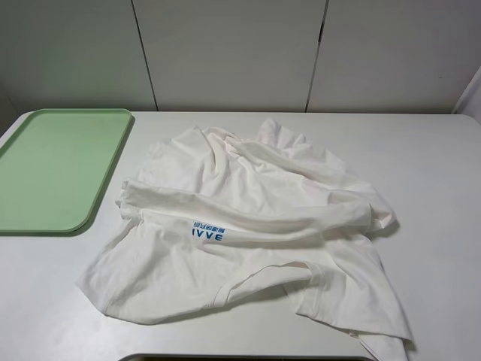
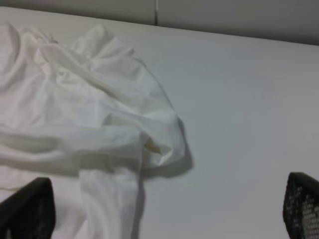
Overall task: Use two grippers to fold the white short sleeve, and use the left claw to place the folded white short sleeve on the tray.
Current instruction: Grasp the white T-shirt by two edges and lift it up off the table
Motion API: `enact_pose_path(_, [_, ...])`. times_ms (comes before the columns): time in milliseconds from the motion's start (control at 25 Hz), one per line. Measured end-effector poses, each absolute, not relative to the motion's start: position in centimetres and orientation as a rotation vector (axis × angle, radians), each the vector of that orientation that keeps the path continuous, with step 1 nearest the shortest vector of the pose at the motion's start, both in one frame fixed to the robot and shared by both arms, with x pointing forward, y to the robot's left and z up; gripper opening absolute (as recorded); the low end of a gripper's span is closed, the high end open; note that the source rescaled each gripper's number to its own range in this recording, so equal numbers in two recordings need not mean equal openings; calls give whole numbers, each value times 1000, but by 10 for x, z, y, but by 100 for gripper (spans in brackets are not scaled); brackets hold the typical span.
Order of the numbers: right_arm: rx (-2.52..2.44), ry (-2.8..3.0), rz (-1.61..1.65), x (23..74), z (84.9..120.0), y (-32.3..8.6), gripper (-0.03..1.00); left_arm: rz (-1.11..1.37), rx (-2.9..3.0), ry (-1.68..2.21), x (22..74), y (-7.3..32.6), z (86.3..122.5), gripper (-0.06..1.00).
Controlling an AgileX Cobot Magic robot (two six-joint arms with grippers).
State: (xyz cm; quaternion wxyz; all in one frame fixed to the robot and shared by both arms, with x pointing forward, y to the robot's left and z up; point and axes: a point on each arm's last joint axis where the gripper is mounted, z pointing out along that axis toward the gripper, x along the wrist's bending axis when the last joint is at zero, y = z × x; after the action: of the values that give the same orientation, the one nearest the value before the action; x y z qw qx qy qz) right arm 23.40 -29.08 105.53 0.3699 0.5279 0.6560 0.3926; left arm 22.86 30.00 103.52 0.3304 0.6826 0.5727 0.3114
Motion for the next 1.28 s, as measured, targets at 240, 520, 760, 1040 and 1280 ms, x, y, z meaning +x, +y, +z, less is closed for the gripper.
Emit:
enact_pose_path(240, [1316, 1727, 1038, 233, 1055, -291, 100, 815, 1785, 1498, 229, 300, 1035, 95])
enact_pose_path(520, [1297, 1748, 1053, 233, 1055, -291, 100, 816, 1785, 1497, 229, 300, 1035, 95])
enact_pose_path(760, [1299, 1748, 1055, 233, 1055, -291, 100, 801, 1781, 1492, 229, 299, 1035, 95])
enact_pose_path(1040, [1299, 1748, 1055, 233, 1055, -291, 100, 782, 1777, 1486, 228, 297, 1035, 95])
enact_pose_path(1280, [1303, 1784, 1150, 232, 1056, -284, 100, 677, 1765, 1457, 229, 289, 1036, 94])
